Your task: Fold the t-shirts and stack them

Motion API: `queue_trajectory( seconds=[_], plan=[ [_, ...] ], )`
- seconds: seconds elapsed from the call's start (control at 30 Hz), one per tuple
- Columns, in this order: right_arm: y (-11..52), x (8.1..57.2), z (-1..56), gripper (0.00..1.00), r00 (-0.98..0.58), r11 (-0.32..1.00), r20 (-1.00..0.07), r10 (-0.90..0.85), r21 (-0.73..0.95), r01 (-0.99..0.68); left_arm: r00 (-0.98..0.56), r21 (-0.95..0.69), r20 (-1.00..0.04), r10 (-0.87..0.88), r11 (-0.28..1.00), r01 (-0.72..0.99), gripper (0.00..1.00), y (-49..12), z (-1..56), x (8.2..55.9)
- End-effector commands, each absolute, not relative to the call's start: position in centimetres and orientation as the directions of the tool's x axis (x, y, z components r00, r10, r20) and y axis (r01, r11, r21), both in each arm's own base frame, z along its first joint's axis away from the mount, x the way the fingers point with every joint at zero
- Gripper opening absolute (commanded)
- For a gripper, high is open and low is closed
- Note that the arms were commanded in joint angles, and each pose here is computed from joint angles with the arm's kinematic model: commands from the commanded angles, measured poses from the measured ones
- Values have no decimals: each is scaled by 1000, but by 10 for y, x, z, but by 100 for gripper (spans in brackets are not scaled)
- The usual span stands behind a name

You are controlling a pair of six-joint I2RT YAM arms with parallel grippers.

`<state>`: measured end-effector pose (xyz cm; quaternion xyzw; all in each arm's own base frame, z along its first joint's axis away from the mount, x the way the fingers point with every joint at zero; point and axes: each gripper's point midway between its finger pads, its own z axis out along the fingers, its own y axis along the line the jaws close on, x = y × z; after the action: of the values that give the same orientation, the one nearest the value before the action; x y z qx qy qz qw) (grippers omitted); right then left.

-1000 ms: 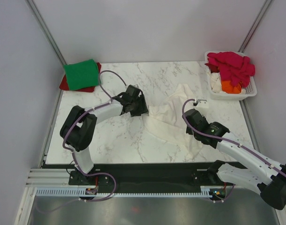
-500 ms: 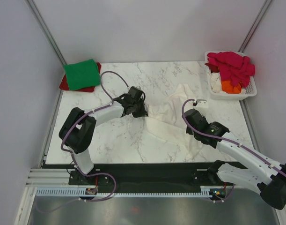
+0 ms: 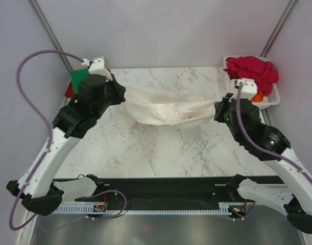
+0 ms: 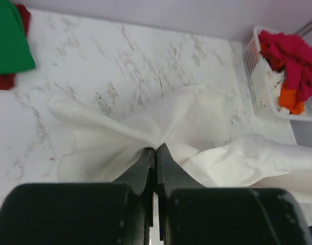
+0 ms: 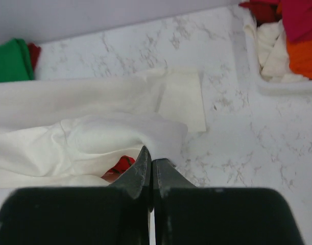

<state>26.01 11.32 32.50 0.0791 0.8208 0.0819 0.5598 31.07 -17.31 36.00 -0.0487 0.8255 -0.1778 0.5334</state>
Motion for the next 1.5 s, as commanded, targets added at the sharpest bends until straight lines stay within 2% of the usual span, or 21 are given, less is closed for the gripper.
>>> queue_trajectory(
  seconds=[0.0, 0.23, 0.47, 0.6, 0.73, 0.77, 0.87, 0.97, 1.0, 1.03, 1.07, 1.13, 1.17, 1.2, 1.23, 1.27, 1.3, 1.33, 1.37, 1.4, 1.47],
  plan=[
    [83, 233, 407, 0, -165, 962, -951, 262, 272, -38, -312, -199, -933, -181, 979, 29, 2, -106, 407, 273],
    [28, 161, 502, 0, 94, 908, -913, 398, 376, -187, -48, -228, -973, -225, 972, 63, 2, -41, 509, 201],
    [44, 104, 547, 0, 176, 805, -878, 446, 307, -508, 100, -236, -958, -267, 940, 248, 2, -28, 561, 143],
    [53, 105, 556, 0, 185, 797, -880, 438, 284, -534, 112, -212, -960, -257, 928, 307, 2, -34, 567, 135],
    [37, 142, 555, 0, 198, 884, -894, 401, 321, -341, 66, -196, -974, -219, 948, 251, 2, -41, 555, 159],
    [41, 171, 547, 0, 170, 925, -924, 342, 299, -236, 35, -180, -981, -193, 957, 227, 2, -47, 548, 174],
    [41, 236, 509, 0, 3, 990, -993, 119, 119, 71, -101, -133, -988, -120, 982, 136, 2, -67, 515, 220],
    [71, 303, 465, 0, -151, 982, -988, -34, -61, 179, -222, -67, -974, -50, 995, 68, 6, -84, 476, 261],
    [78, 323, 455, 0, -188, 979, -981, -54, -88, 181, -305, -23, -952, 0, 997, 74, 15, -103, 450, 290],
    [68, 348, 439, 0, -231, 968, -972, -31, -87, 235, -363, -28, -931, -17, 999, 25, 17, -95, 432, 316],
    [77, 390, 398, 0, -330, 961, -943, -51, -136, 240, -435, -82, -900, -36, 993, 88, 19, -108, 411, 335],
    [54, 442, 365, 0, -385, 948, -922, 35, -92, 306, -599, -142, -792, -115, 990, -2, 52, -88, 337, 407],
    [57, 486, 299, 18, -512, 944, -859, 10, -161, 289, -649, -182, -744, -159, 983, -32, 64, -83, 314, 426],
    [55, 516, 327, 43, -453, 945, -891, 40, -113, 307, -704, -211, -683, -195, 975, -64, 99, -79, 286, 445],
    [51, 537, 321, 65, -467, 938, -884, 29, -137, 319, -740, -269, -625, -248, 958, -94, 100, -74, 266, 476],
    [53, 560, 247, 75, -634, 921, -770, -70, -294, 256, -781, -291, -569, -256, 952, -99, 100, -78, 253, 476],
    [56, 572, 289, 88, -526, 925, -849, -46, -235, 299, -786, -298, -561, -260, 949, -101, 100, -81, 253, 478],
    [64, 577, 279, 98, -528, 942, -849, -26, -199, 272, -774, -316, -571, -272, 944, -99, 100, -86, 263, 475],
    [68, 578, 324, 98, -399, 953, -917, -3, -123, 276, -765, -306, -584, -271, 946, -102, 100, -86, 268, 470],
    [69, 571, 283, 98, -474, 951, -880, -18, -162, 265, -732, -301, -626, -267, 949, -89, 100, -86, 277, 471],
    [72, 560, 301, 98, -427, 960, -904, 35, -87, 265, -714, -292, -652, -255, 954, -75, 100, -84, 285, 452]
  ],
)
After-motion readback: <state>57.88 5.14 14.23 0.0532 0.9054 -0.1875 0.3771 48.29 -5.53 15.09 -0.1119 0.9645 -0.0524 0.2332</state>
